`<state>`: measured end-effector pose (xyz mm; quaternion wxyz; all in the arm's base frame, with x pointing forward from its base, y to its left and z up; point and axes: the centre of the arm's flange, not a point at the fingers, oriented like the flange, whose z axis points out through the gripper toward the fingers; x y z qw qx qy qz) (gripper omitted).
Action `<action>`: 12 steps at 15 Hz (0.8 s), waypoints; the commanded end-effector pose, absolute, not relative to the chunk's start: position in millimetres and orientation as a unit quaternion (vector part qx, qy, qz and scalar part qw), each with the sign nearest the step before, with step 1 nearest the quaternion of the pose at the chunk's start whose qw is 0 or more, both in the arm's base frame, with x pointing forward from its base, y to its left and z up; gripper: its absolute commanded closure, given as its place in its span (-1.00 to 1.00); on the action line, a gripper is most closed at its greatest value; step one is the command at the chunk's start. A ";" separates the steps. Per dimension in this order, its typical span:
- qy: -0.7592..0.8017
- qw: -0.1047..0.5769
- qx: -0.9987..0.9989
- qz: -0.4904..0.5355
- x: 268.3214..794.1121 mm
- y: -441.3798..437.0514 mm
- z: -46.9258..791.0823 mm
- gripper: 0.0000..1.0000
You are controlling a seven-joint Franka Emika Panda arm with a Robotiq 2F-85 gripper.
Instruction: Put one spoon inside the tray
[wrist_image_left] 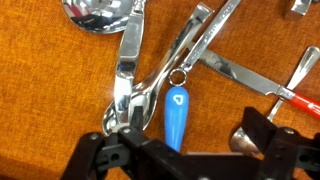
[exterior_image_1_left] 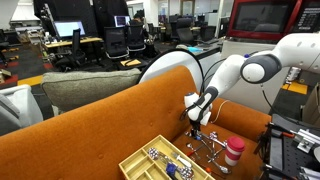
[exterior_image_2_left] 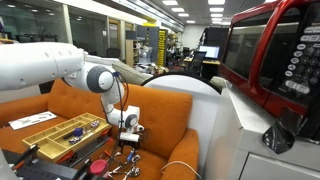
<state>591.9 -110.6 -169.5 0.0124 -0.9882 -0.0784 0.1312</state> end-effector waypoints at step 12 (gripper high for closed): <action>-0.023 0.059 -0.988 0.144 587.2 -132.8 -239.4 -1.00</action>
